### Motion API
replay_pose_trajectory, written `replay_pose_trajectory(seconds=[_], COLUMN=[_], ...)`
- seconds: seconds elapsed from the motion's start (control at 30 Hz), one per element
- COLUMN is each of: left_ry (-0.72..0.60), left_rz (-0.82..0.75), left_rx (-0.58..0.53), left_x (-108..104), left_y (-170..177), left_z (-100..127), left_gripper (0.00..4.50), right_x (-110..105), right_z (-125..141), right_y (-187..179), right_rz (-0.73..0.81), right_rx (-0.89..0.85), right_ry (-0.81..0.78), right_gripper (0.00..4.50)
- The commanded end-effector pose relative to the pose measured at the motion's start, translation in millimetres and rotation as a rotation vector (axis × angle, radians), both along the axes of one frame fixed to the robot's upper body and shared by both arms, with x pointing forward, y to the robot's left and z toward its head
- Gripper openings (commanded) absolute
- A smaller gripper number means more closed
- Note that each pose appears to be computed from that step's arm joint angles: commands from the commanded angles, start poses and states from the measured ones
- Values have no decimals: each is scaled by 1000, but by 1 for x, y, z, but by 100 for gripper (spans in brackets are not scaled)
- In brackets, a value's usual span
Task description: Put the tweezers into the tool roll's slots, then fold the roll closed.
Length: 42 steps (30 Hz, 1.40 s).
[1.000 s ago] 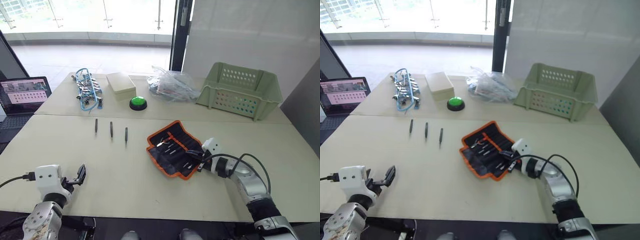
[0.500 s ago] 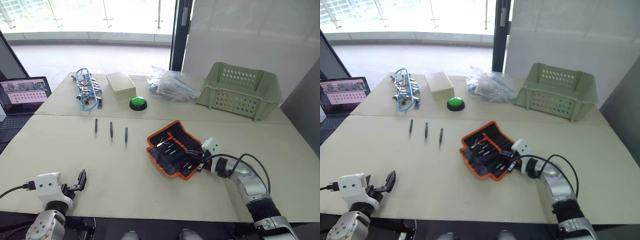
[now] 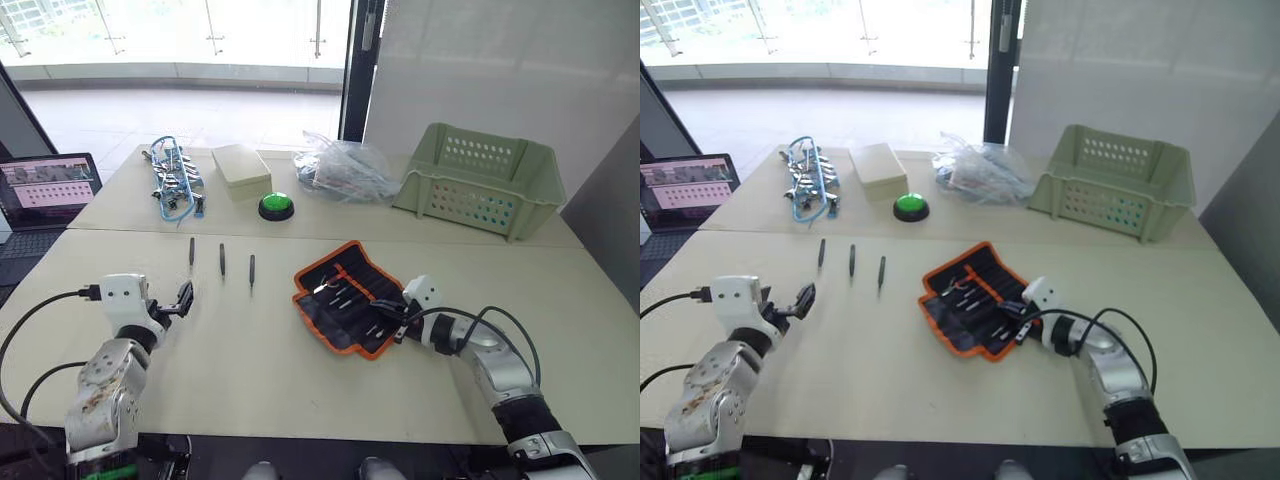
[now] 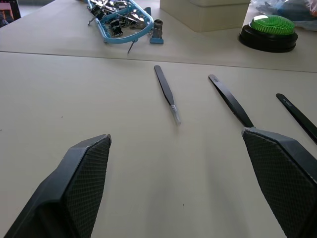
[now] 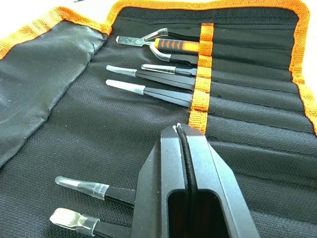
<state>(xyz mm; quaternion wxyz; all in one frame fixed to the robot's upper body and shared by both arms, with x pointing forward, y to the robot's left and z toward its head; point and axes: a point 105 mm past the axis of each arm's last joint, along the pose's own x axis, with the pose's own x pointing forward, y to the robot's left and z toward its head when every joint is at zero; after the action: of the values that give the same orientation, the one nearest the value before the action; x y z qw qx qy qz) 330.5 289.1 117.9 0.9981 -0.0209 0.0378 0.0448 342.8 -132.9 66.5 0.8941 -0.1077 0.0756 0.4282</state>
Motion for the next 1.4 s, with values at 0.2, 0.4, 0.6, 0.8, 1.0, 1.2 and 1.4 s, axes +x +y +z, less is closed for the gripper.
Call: replay_pose_trajectory(seconds=[0.2, 0.4, 0.6, 0.8, 1.0, 1.2, 1.4], left_ry=[88, 131, 191, 203, 201, 137, -9], left_rz=[0, 5, -14, -25, -26, 6, -40], left_rx=[3, -24, -35, -23, 33, 43, 42], left_x=[55, 81, 91, 95, 97, 97, 97], left_y=[7, 8, 0, -4, -4, 8, 5], left_z=[0, -9, -19, -21, -22, -9, 30], left_gripper=[448, 448, 394, 204, 5, 5, 5], right_x=[-13, -13, -12, -12, -10, -8, -6], right_z=[-40, -38, -34, -34, -33, -32, -31], right_y=[-10, -10, -11, -8, -6, -6, -5], right_rz=[-44, -41, -53, -53, -53, -51, -54], right_rx=[-69, -72, -69, -65, -64, -65, -63], right_ry=[139, 133, 125, 125, 123, 119, 116], right_gripper=[0, 0, 0, 0, 0, 0, 0])
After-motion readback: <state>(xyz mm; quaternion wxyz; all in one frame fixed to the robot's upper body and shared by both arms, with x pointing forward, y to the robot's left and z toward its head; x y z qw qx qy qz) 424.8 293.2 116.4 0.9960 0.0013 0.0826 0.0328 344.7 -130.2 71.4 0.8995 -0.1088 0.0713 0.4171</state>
